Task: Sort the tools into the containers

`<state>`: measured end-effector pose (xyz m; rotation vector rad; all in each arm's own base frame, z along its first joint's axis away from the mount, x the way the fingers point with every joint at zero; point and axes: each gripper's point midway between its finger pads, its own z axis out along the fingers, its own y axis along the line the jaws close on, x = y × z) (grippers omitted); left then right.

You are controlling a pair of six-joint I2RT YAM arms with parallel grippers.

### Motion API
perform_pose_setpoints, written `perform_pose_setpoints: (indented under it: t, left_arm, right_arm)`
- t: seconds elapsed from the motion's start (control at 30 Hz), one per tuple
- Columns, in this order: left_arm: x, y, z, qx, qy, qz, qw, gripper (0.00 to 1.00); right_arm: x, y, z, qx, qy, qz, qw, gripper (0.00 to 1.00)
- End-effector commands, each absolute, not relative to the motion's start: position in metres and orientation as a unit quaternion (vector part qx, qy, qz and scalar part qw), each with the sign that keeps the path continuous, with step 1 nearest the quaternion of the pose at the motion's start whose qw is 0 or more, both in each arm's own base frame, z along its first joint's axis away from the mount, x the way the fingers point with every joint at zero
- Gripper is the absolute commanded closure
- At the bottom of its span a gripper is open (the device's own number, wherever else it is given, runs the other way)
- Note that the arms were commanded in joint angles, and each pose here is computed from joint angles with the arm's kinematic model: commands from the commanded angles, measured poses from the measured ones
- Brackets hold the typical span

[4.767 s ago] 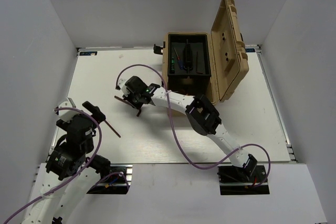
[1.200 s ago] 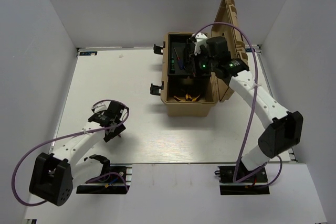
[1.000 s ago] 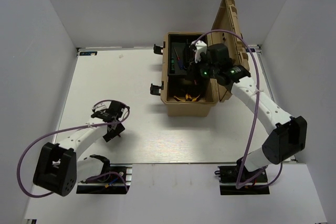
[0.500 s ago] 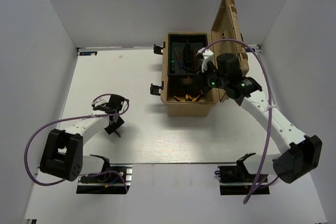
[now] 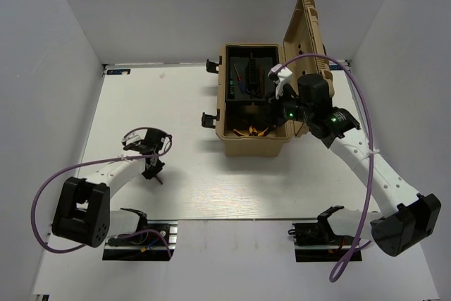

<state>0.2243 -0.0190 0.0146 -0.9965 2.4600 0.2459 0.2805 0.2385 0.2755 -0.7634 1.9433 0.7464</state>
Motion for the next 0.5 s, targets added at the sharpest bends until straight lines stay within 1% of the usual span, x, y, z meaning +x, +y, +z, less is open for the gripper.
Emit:
perform_pose_setpoints:
  t: [0.0, 0.03, 0.07, 0.13, 0.17, 0.2, 0.23, 0.27, 0.3, 0.33, 0.37, 0.43, 0.47]
  left_arm:
    - [0.219, -0.016, 0.024, -0.363, 0.896, 0.085, 0.243, 1.00]
    - [0.222, -0.015, 0.033, -0.361, 0.892, 0.077, 0.262, 1.00]
    - [0.228, -0.017, 0.042, -0.358, 0.889, 0.068, 0.276, 1.00]
    - [0.239, -0.020, 0.061, -0.341, 0.888, 0.047, 0.304, 1.00]
    - [0.246, -0.022, 0.075, -0.338, 0.881, 0.032, 0.328, 1.00]
    - [0.250, -0.028, 0.085, -0.325, 0.883, 0.017, 0.338, 1.00]
    - [0.258, -0.030, 0.101, -0.313, 0.880, 0.009, 0.357, 1.00]
    - [0.264, -0.035, 0.112, -0.305, 0.878, -0.009, 0.369, 1.00]
    - [0.267, -0.038, 0.122, -0.287, 0.880, -0.016, 0.378, 1.00]
    - [0.276, -0.045, 0.144, -0.275, 0.872, -0.038, 0.403, 1.00]
    - [0.281, -0.053, 0.153, -0.259, 0.873, -0.059, 0.408, 1.00]
    - [0.298, -0.067, 0.188, -0.219, 0.860, -0.099, 0.450, 1.00]
    - [0.301, -0.082, 0.200, -0.190, 0.859, -0.136, 0.456, 1.00]
  right_arm:
    - [0.273, 0.239, 0.283, -0.320, 0.769, 0.314, 0.456, 0.68]
    - [0.272, 0.238, 0.283, -0.336, 0.763, 0.309, 0.458, 0.56]
    - [0.273, 0.238, 0.283, -0.340, 0.760, 0.307, 0.460, 0.33]
    - [0.270, 0.240, 0.281, -0.352, 0.757, 0.311, 0.454, 0.27]
    - [0.269, 0.242, 0.285, -0.357, 0.752, 0.316, 0.454, 0.29]
    - [0.267, 0.242, 0.284, -0.367, 0.749, 0.316, 0.452, 0.32]
    - [0.264, 0.244, 0.284, -0.375, 0.745, 0.325, 0.446, 0.41]
    - [0.260, 0.248, 0.289, -0.383, 0.739, 0.335, 0.442, 0.76]
    - [0.259, 0.249, 0.290, -0.387, 0.735, 0.339, 0.441, 0.94]
    - [0.257, 0.252, 0.294, -0.394, 0.729, 0.349, 0.438, 1.00]
    - [0.253, 0.253, 0.294, -0.398, 0.728, 0.353, 0.431, 1.00]
    - [0.251, 0.256, 0.304, -0.414, 0.714, 0.361, 0.435, 1.00]
    - [0.247, 0.256, 0.301, -0.422, 0.714, 0.365, 0.424, 1.00]
